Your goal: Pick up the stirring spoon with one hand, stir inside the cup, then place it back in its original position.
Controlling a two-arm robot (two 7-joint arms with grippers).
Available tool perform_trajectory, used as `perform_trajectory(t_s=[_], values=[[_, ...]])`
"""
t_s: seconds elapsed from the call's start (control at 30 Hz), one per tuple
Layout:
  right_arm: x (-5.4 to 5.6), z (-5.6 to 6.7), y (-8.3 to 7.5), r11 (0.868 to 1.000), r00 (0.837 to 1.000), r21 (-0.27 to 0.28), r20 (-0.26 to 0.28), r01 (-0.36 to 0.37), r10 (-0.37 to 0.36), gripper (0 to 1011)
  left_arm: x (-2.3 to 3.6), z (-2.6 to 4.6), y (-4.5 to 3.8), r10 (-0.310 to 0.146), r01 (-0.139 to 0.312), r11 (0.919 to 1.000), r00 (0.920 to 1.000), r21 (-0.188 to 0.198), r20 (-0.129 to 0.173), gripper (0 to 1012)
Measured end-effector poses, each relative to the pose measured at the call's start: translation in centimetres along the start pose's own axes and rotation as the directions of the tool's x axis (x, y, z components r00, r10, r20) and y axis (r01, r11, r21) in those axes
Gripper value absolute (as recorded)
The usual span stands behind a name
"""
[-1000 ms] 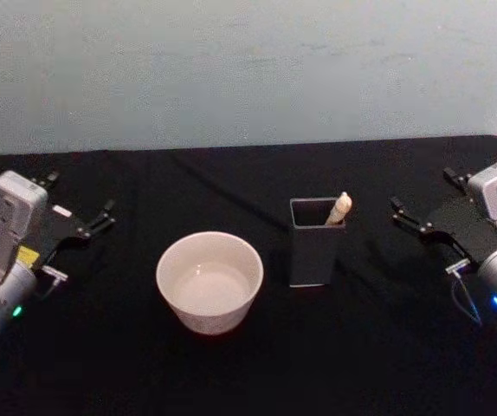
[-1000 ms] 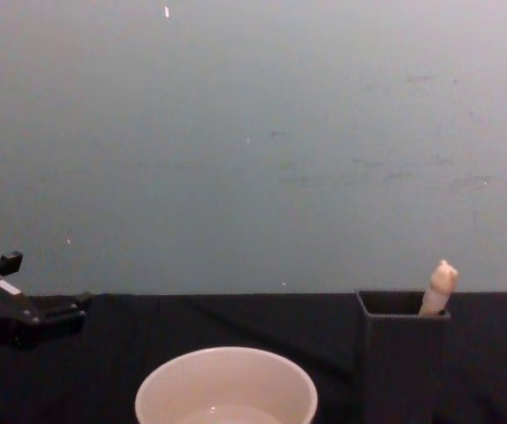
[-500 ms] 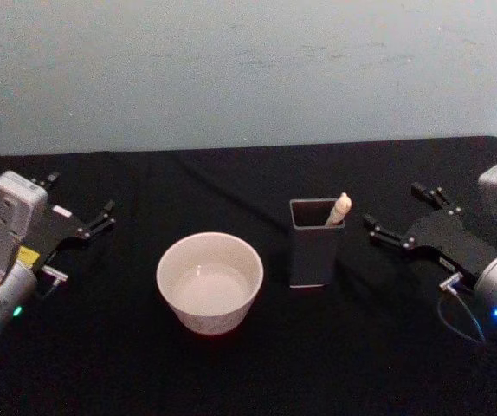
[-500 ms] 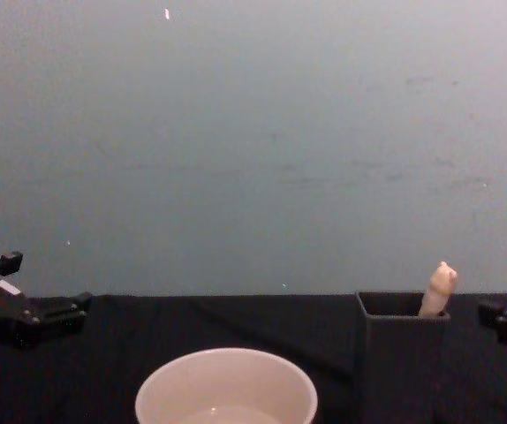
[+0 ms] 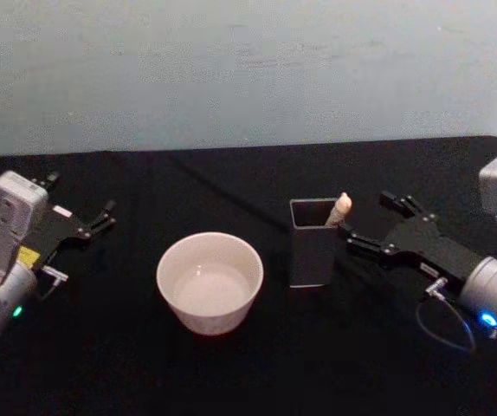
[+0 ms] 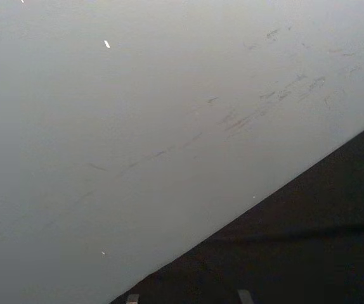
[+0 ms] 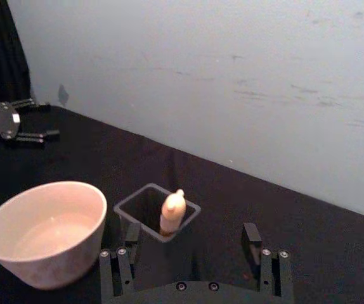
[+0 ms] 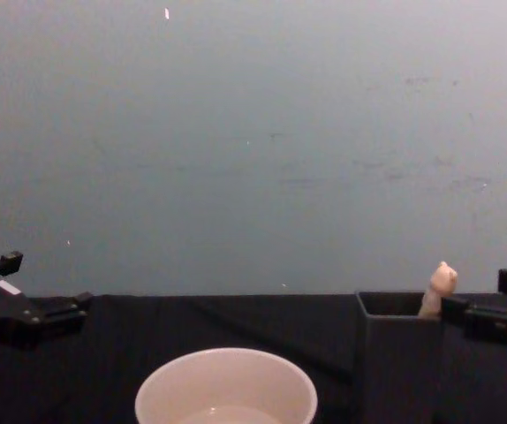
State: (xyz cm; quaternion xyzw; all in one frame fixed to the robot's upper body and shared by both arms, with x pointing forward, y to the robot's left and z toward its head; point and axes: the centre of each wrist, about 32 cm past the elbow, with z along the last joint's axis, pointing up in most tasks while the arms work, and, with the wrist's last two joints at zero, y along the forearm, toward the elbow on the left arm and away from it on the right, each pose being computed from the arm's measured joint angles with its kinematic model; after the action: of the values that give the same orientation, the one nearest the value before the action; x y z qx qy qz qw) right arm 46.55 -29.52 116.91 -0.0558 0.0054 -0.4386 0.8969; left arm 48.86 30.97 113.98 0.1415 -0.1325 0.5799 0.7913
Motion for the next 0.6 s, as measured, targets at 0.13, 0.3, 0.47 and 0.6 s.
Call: perform_trajectory(t_s=[0.13, 0.3, 0.47, 0.6], values=[[-0.1, -0.1, 0.8, 1.000, 1.000, 0.013, -0.016, -0.007, 0.007, 1000, 0.00, 0.00, 0.00, 0.000, 0.000, 1.0000, 1.0000, 0.000, 0.000, 1001], [-0.4, -0.2, 1.8, 1.000, 1.000, 0.028, -0.028, -0.005, 0.006, 1000, 0.00, 0.00, 0.00, 0.000, 0.000, 1.0000, 1.0000, 0.000, 0.000, 1001], [-0.8, -0.4, 2.7, 0.999, 0.999, 0.043, -0.045, -0.001, 0.003, 1000, 0.00, 0.00, 0.00, 0.000, 0.000, 1.0000, 1.0000, 0.000, 0.000, 1001], [-1.0, -0.5, 3.2, 0.999, 0.999, 0.048, -0.053, 0.002, 0.001, 1000, 0.00, 0.00, 0.00, 0.000, 0.000, 1.0000, 1.0000, 0.000, 0.000, 1001]])
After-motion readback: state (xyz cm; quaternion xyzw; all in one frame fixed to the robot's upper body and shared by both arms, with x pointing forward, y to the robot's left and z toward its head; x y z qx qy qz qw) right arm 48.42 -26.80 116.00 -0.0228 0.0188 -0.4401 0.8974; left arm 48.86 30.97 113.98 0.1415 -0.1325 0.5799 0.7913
